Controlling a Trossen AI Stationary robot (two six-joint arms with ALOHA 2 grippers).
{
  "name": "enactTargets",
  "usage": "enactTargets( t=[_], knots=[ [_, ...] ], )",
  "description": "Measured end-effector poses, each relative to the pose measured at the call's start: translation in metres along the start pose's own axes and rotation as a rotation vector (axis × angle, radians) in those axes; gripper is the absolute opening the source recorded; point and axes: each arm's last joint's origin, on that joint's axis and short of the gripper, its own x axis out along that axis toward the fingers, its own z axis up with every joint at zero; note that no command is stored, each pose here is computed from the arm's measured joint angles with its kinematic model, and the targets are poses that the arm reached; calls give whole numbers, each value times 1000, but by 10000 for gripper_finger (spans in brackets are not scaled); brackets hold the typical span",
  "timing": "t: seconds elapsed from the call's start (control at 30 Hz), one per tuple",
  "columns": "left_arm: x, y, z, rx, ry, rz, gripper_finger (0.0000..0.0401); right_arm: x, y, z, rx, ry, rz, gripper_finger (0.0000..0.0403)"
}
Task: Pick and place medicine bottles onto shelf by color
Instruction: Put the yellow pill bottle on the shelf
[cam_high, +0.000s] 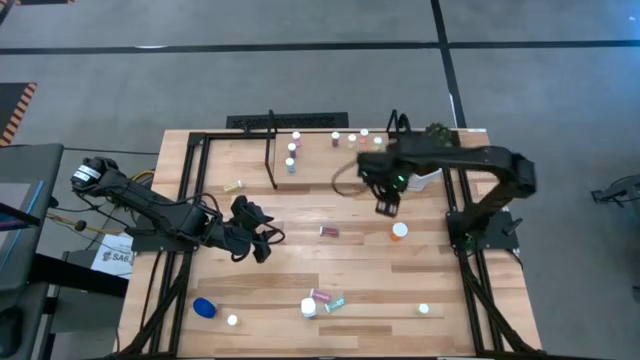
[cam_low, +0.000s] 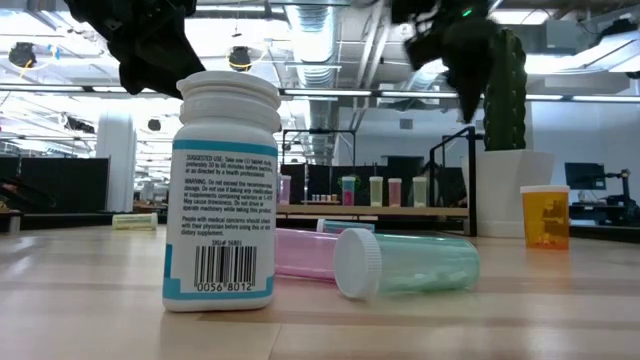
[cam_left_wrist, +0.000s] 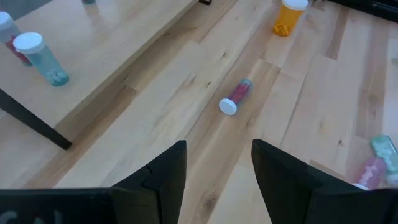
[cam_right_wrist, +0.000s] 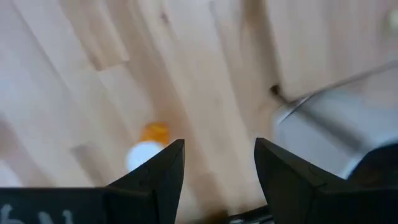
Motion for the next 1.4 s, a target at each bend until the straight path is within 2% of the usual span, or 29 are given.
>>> enactTargets(
  t=[0.17, 0.3, 0.53, 0.8, 1.0, 1.4],
  knots=[
    [0, 0, 0, 10, 0, 0, 168, 6, 48, -50, 245, -23, 36, 214],
    [0, -1, 1, 35, -11, -7, 168, 18, 88, -86, 412, 57, 50, 214],
    [0, -3, 3, 64, -25, -30, 168, 32, 144, -119, 646, 213, 54, 214],
    [0, -5, 3, 92, 6, -93, 168, 53, 195, -127, 637, 307, 204, 214],
    [0, -6, 3, 83, 10, -102, 168, 69, 212, -134, 635, 385, 163, 214],
    [0, -7, 2, 17, 31, -130, 168, 89, 229, -144, 574, 409, 117, 214]
  ],
)
